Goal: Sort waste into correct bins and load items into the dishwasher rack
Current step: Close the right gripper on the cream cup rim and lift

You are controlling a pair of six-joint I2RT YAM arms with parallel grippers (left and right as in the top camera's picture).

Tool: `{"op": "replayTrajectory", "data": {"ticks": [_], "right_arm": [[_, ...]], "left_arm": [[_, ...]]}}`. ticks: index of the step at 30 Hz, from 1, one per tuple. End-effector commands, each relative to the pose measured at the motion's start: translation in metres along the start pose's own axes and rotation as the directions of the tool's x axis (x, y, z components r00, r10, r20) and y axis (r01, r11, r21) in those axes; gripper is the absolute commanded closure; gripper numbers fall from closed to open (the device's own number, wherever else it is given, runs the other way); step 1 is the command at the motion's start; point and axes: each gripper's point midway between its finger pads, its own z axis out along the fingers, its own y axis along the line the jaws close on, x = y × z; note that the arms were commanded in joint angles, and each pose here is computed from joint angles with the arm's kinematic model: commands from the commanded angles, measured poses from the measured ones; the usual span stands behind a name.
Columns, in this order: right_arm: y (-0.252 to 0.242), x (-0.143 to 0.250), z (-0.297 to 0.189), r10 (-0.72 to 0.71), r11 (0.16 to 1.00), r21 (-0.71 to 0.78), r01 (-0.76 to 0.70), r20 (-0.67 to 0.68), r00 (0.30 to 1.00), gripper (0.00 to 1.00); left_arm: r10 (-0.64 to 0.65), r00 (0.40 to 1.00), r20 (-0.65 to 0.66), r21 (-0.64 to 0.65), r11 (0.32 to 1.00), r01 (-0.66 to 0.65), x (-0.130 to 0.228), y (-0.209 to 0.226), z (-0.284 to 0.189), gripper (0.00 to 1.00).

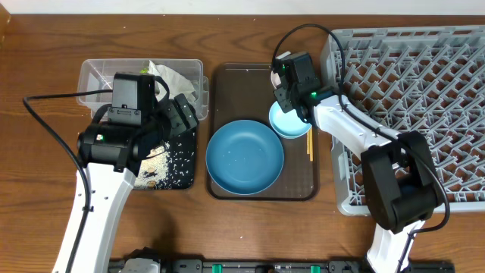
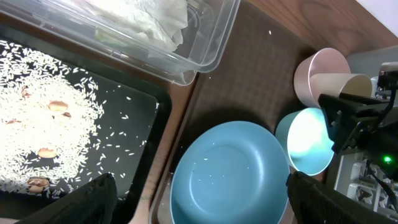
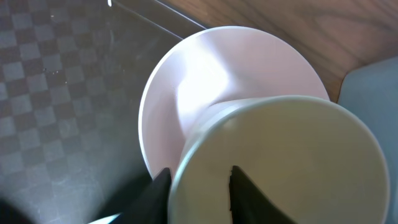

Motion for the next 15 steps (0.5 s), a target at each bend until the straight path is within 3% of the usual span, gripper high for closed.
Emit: {"op": "replayTrajectory", "data": {"ticks": [1,8,15], "right_arm": [[-0.0155,-0.0006,-0.002,0.007,0.998,0.056,-0.008,0.004,1.0,0.79],[-0.0211,0.0014,-0.0028,0.006,0.996,0.091,-0.006,-0.006,1.0,0.87],[-0.0214,-0.0019,-0.0058,0.007,0.996,0.091,-0.007,0.004,1.0,0.84]], "left_arm": [[0.005,1.0,0.018,0.002,1.0,-0.005,-0.0066,-0.002,-0.004,0.1],[0.005,1.0,0.018,0.002,1.0,-0.005,-0.0066,-0.002,-0.004,0.1],[0.004,1.0,0.018,0.002,1.0,-0.004,-0.0066,-0.002,-0.004,0.1]]}}
